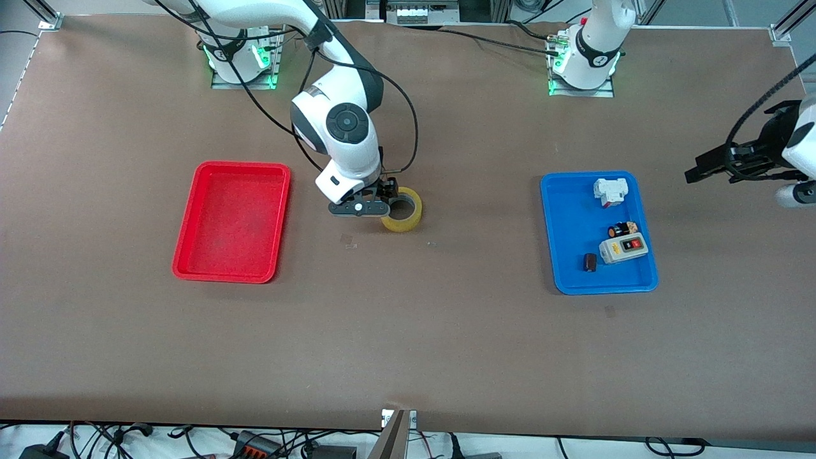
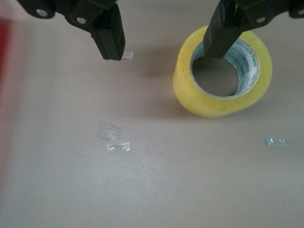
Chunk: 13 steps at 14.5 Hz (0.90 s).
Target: Place and move tape with both arms
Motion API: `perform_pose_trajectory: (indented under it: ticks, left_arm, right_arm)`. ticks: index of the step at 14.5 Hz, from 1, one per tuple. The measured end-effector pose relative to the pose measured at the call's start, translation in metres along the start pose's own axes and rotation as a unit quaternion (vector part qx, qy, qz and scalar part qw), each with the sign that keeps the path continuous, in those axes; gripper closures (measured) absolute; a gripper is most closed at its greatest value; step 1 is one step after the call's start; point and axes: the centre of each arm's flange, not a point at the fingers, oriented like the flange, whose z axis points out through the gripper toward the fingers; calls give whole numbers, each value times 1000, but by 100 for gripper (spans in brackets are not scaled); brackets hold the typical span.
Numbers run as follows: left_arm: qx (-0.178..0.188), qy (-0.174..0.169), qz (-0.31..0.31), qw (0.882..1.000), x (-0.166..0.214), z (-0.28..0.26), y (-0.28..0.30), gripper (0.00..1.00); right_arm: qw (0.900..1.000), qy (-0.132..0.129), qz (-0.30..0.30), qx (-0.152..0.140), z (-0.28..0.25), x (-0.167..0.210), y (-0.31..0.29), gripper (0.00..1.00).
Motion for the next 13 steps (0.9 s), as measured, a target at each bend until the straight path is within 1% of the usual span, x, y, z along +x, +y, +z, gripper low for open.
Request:
perform_pose_trajectory:
  ticks: [3, 4, 7, 10, 12, 13]
  left_arm:
    - [-4, -19, 44, 999, -1, 17, 3, 0]
    - [-4, -19, 53, 998, -1, 19, 4, 0]
    - [4, -3, 64, 998, 0, 17, 6, 0]
    - [8, 3, 69, 998, -2, 19, 8, 0]
    - [7, 15, 74, 997, -8, 25, 12, 0]
    - [7, 21, 77, 997, -14, 27, 13, 0]
  right_arm:
    - [1000, 4, -7, 8, 24, -3, -15, 2]
    - [1000, 3, -7, 9, 31, -3, -16, 2]
    - [1000, 0, -11, 10, 47, -6, -21, 3]
    - [1000, 2, -14, 14, 64, -8, -26, 3]
    - [1000, 3, -15, 13, 72, -7, -25, 3]
    - [1000, 4, -18, 9, 76, -7, -24, 5]
